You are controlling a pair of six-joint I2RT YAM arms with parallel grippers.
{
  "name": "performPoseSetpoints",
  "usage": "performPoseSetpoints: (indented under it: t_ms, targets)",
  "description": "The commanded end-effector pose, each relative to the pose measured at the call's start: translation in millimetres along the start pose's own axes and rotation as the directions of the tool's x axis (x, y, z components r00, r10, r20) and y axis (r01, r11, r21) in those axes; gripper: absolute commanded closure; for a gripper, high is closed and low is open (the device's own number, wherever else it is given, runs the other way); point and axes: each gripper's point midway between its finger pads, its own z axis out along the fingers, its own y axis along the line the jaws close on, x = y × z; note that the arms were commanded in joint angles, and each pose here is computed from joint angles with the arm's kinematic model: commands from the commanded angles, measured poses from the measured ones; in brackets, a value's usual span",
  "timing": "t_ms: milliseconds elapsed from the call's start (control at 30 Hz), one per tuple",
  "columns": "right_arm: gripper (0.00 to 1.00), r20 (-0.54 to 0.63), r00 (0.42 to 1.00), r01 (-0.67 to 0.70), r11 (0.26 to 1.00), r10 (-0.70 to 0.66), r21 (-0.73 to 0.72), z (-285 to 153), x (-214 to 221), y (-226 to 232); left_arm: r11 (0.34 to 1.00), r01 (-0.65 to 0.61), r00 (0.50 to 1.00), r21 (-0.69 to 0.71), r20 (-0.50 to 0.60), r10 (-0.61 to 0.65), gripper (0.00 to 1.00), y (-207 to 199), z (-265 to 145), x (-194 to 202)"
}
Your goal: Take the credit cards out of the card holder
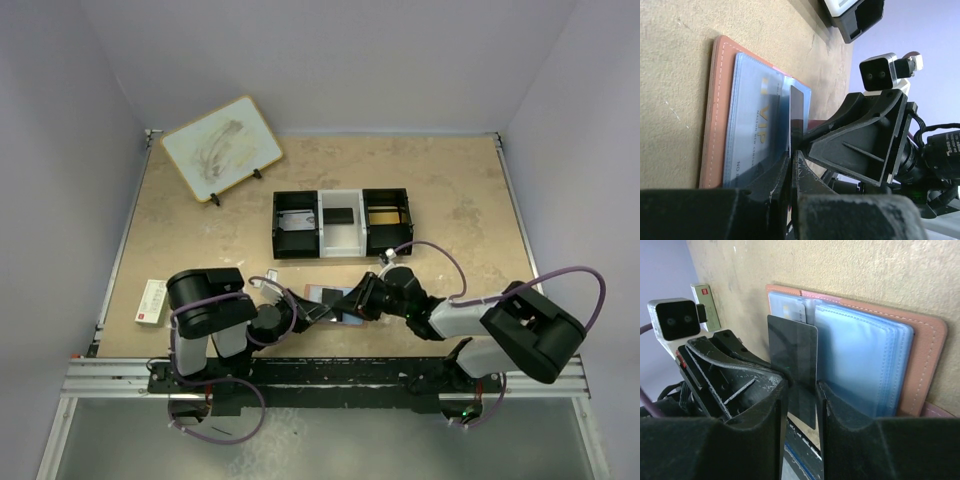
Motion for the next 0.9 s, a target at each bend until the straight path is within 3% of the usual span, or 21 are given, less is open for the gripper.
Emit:
performPoseSetpoints:
  t_ms: [0, 67, 200, 300, 567, 733, 867]
  targets:
    - [0.72, 0.04, 0.999, 0.012, 0.996, -0.009, -0.093, -5, -11, 24, 0.99, 0.064, 0.998, 0.128, -0.029, -0.061, 1.0, -30, -3, 5]
    - [0.84, 0.041, 0.999, 0.011, 0.996, -0.007, -0.093, -6, -11, 23, 0.99, 0.061, 0.998, 0.127, -0.031, -0.057, 1.0, -30, -3, 6]
    - [0.93, 0.048, 0.999, 0.001, 0.991, 0.005, -0.131, -10, -11, 27, 0.993, 0.04, 0.998, 0.115, -0.042, -0.036, 1.0, -31, 0, 9]
    - [0.91, 0.049, 0.999, 0.003, 0.989, 0.005, -0.151, -12, -11, 30, 0.992, 0.036, 0.998, 0.121, -0.051, -0.03, 1.0, -33, 2, 12]
    - [0.74, 0.053, 0.999, 0.007, 0.984, 0.002, -0.177, -15, -12, 36, 0.986, 0.046, 0.997, 0.161, -0.072, -0.035, 1.0, -42, 2, 16]
    - [0.74, 0.055, 0.998, -0.002, 0.98, 0.013, -0.198, -18, -12, 39, 0.983, 0.05, 0.996, 0.179, -0.084, -0.035, 1.0, -47, 3, 21]
    - [0.83, 0.063, 0.998, -0.004, 0.979, 0.017, -0.206, -19, -13, 40, 0.982, 0.048, 0.996, 0.183, -0.083, -0.033, 1.0, -48, 3, 21]
